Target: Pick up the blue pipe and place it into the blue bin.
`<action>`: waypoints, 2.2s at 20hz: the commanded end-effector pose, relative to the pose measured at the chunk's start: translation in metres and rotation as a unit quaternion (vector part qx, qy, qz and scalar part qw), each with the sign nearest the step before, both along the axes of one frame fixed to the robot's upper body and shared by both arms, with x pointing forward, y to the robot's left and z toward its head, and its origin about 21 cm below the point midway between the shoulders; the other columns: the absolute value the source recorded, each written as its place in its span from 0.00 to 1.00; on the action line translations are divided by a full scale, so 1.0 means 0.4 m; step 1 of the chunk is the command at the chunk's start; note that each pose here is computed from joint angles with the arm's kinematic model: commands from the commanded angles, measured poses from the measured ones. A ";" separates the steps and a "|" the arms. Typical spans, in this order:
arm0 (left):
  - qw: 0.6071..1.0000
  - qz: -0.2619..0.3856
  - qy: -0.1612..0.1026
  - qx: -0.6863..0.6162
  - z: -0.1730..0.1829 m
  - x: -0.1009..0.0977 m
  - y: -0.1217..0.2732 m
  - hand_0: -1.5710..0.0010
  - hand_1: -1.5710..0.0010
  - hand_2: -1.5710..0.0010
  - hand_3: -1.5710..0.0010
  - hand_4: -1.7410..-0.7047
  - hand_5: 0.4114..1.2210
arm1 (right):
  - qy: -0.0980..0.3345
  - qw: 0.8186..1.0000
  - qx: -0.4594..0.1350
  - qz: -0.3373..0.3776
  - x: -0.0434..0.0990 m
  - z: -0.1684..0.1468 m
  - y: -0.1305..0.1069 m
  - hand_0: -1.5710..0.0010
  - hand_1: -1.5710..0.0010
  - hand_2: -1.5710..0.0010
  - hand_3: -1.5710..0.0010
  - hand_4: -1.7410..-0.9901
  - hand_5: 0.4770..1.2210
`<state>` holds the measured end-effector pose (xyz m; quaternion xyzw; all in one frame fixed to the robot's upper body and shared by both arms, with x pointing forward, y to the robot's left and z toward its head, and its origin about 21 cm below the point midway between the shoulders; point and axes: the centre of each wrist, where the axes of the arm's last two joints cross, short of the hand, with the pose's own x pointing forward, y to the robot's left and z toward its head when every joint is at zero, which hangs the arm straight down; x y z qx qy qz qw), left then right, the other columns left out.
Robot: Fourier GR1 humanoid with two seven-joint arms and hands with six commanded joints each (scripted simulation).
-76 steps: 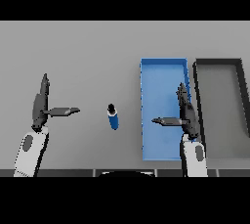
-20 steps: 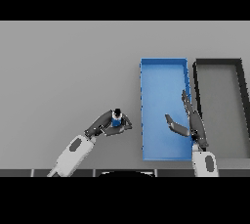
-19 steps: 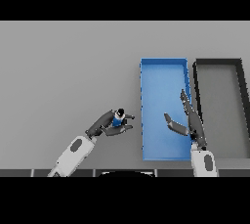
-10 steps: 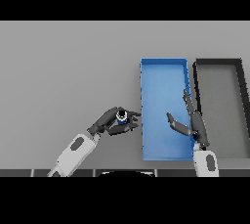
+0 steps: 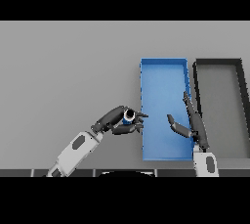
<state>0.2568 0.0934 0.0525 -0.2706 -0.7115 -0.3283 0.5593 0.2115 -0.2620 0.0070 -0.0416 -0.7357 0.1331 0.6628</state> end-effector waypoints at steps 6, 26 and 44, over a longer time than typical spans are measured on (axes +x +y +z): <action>1.000 0.004 0.003 0.010 0.004 -0.001 -0.001 0.00 0.00 0.00 0.08 0.01 1.00 | -0.002 1.000 0.005 0.001 -0.005 -0.004 0.017 1.00 1.00 1.00 1.00 0.71 0.20; 1.000 -0.003 0.000 0.022 -0.002 -0.001 -0.005 0.00 0.00 0.00 0.09 0.01 1.00 | -0.052 0.925 -0.015 0.377 0.069 0.378 0.136 1.00 1.00 1.00 1.00 0.59 0.07; 0.999 -0.035 -0.004 0.005 -0.008 0.027 0.005 0.05 0.11 0.13 0.27 0.11 1.00 | -0.022 0.863 -0.071 0.500 0.191 0.417 0.358 0.91 0.89 0.88 0.93 0.58 0.06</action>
